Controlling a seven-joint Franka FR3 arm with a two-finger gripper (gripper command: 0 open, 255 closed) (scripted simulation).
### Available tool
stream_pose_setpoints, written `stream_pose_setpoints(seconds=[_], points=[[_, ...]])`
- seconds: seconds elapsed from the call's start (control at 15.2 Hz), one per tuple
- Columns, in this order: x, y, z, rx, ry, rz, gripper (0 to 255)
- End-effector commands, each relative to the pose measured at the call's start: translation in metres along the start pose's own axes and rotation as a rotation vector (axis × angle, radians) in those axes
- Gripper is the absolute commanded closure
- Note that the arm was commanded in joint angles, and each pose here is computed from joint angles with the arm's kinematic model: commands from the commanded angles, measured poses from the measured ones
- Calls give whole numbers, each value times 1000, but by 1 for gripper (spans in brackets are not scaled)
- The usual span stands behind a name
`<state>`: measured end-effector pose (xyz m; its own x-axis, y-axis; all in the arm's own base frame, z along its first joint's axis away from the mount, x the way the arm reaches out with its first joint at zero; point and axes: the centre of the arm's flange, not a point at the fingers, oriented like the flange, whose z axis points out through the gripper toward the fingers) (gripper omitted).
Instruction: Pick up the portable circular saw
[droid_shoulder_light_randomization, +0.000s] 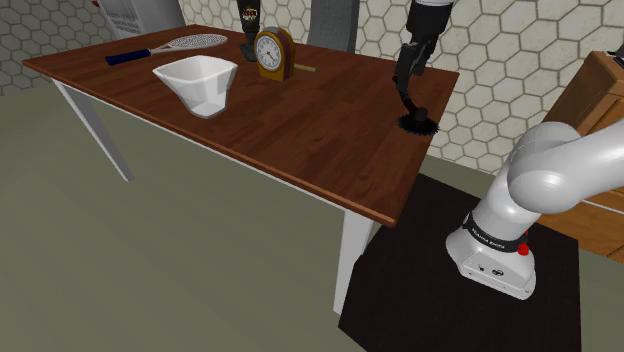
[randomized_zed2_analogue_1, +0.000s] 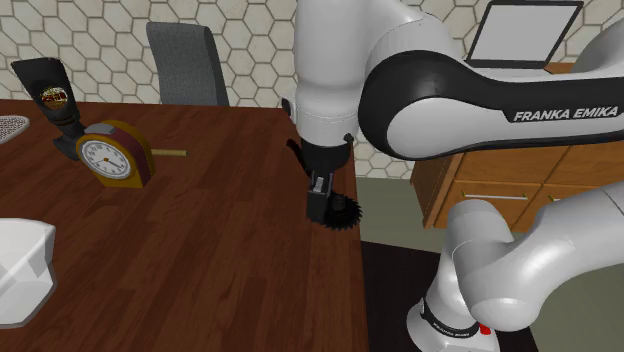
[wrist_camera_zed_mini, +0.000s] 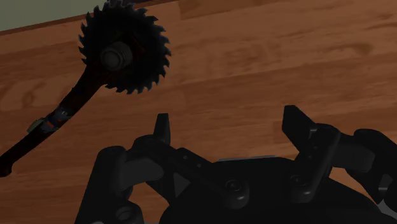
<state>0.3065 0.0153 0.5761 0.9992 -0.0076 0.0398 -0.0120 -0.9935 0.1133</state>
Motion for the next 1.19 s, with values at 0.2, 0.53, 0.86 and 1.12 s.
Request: stream_pose_setpoints(seconds=[0.2, 0.53, 0.86, 1.12], points=[[21, 27, 19, -3, -3, 139, 0], [47, 78, 51, -8, -7, 372, 0], [61, 134, 83, -12, -11, 604, 0], [62, 181, 108, -16, -15, 789, 0]])
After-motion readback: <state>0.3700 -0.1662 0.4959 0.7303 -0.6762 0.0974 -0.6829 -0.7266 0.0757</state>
